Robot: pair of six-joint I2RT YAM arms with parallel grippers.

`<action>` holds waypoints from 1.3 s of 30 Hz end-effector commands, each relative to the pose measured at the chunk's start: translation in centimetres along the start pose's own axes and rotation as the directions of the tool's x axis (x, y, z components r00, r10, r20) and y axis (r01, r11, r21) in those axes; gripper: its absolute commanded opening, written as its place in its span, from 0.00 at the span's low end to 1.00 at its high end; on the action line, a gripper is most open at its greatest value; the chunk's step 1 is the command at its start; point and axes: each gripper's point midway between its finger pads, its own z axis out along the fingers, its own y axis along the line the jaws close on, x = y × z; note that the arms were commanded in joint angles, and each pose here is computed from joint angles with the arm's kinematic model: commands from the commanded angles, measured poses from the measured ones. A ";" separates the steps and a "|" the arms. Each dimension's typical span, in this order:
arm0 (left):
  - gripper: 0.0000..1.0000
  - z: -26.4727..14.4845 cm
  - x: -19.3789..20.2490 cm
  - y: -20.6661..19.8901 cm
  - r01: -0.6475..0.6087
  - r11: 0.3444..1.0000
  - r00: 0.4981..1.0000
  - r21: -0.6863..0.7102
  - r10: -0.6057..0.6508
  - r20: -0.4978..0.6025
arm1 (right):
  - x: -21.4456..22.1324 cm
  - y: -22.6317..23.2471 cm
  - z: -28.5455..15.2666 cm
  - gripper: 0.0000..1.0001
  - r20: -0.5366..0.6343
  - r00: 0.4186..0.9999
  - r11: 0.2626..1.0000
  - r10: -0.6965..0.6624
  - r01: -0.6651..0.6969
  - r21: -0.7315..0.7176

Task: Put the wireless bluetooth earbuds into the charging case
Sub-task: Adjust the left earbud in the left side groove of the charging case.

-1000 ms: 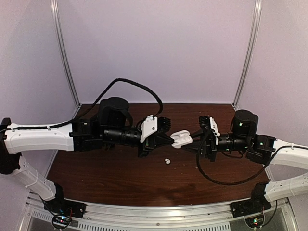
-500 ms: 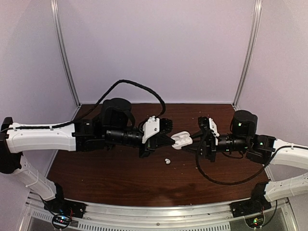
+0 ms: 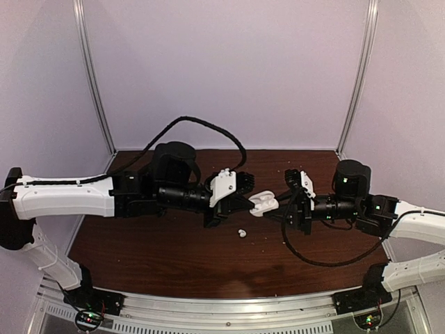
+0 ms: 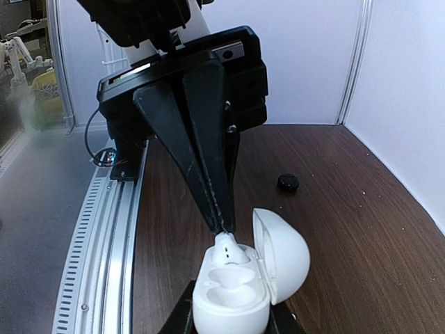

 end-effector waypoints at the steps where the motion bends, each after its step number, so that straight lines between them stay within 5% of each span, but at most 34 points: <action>1: 0.03 1.2 -0.5 1.3 -0.017 0.999 1.000 -0.048 0.017 0.005 | -4.2 1.7 -0.4 0.00 0.133 0.989 0.995 -0.069 0.078 -0.070; 17: 0.05 1.3 0.4 1.5 -0.002 0.998 0.999 -0.062 -0.001 -0.040 | -3.8 1.7 -0.3 0.00 0.118 0.991 0.995 -0.071 0.078 -0.062; 28: 0.12 -2.5 -2.8 1.3 -0.060 0.992 0.991 -0.114 0.073 0.117 | -3.0 0.0 -0.3 0.00 0.095 0.995 0.999 -0.032 0.028 0.039; 39: 0.15 -2.5 -3.1 0.6 -0.075 0.993 0.985 -0.089 0.088 0.148 | -2.9 -0.9 0.0 0.00 0.092 0.996 0.997 -0.011 0.003 0.078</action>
